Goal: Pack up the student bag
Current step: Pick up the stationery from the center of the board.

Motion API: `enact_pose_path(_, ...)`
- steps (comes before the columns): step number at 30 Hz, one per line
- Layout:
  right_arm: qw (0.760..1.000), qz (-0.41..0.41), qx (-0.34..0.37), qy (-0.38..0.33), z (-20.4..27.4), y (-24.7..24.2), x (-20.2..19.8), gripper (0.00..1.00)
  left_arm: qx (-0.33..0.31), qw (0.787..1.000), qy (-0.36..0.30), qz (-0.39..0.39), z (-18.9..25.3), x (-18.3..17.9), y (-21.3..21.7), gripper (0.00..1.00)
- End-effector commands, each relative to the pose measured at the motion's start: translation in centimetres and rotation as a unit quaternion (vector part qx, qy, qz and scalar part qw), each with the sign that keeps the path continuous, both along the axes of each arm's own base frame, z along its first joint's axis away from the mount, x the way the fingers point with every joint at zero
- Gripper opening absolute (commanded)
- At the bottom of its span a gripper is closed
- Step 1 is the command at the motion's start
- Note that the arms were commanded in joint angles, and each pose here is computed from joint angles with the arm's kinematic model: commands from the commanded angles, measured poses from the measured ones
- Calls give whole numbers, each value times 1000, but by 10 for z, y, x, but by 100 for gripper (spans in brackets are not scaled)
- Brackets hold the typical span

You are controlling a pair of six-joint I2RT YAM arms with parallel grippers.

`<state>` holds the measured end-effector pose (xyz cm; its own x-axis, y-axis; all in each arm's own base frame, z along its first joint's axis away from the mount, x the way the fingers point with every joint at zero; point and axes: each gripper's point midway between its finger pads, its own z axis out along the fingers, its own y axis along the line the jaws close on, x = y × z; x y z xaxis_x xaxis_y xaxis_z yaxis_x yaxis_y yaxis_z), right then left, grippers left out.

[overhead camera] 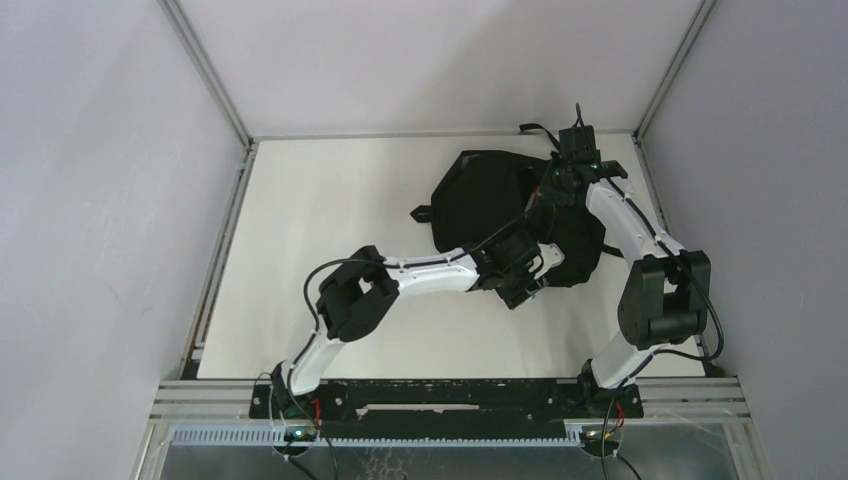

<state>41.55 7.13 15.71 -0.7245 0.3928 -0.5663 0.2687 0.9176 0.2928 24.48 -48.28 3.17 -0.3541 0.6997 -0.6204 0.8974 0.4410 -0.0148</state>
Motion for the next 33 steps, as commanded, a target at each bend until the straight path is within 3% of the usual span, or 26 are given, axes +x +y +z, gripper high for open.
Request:
enact_pose_path(1, 999, -8, 5, -46, 24, -4, 11, 0, 17, 1000, 17, -15, -9, -11, 16, 62)
enact_pose_path(11, 999, -7, 6, -50, 26, -4, 11, 0, 26, 999, 31, -12, -7, -31, 48, 58)
enact_pose_path(19, 999, -9, 7, -52, 28, -4, 11, 0, 45, 998, 41, -15, -21, -51, 75, 49)
enact_pose_path(23, 998, -9, 19, -51, 28, 0, 12, 0, 35, 998, 49, 4, -18, -44, 59, 37)
enact_pose_path(27, 998, -8, 20, -52, 28, 2, 10, 0, 33, 998, 50, 7, -19, -42, 55, 13)
enact_pose_path(33, 998, -6, 19, -53, 29, 1, 4, 0, 49, 998, 34, 18, -9, -44, 78, 0)
